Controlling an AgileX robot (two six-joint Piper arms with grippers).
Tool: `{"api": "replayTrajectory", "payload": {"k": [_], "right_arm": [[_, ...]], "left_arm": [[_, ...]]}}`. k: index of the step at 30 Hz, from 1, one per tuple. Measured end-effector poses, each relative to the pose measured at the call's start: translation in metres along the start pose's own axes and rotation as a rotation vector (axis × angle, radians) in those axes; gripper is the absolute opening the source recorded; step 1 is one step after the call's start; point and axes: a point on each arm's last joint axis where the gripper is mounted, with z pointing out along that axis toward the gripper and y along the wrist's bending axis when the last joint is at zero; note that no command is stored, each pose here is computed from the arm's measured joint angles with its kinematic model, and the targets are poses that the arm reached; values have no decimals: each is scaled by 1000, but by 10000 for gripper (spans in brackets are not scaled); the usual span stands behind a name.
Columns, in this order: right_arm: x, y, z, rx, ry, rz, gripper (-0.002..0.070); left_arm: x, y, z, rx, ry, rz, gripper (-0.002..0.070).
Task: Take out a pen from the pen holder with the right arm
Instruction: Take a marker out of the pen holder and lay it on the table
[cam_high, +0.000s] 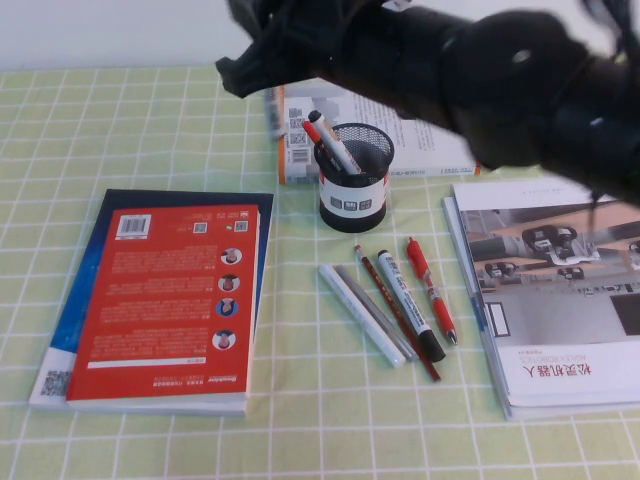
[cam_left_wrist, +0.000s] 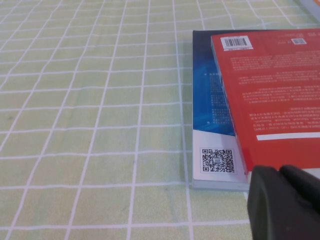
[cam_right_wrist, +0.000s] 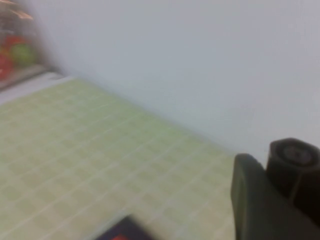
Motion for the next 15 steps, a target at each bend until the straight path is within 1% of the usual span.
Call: {"api": "replayTrajectory", "payload": {"k": [1, 2, 3, 4, 6, 10, 15], "right_arm": [[-1, 0, -3, -62, 27, 28, 97], [-1, -1, -6, -95, 52, 78, 97], [1, -4, -8, -120, 87, 92, 97], [5, -6, -11, -155, 149, 144, 97], [15, -10, -13, -181, 258, 168, 97], [33, -17, -20, -163, 469, 209, 97], [44, -24, -25, -81, 598, 224, 97]], "left_arm": [[0, 0, 0, 0, 0, 0, -5], [0, 0, 0, 0, 0, 0, -5], [0, 0, 0, 0, 0, 0, -5], [0, 0, 0, 0, 0, 0, -5], [0, 0, 0, 0, 0, 0, -5], [0, 0, 0, 0, 0, 0, -5], [0, 0, 0, 0, 0, 0, -5]]}}
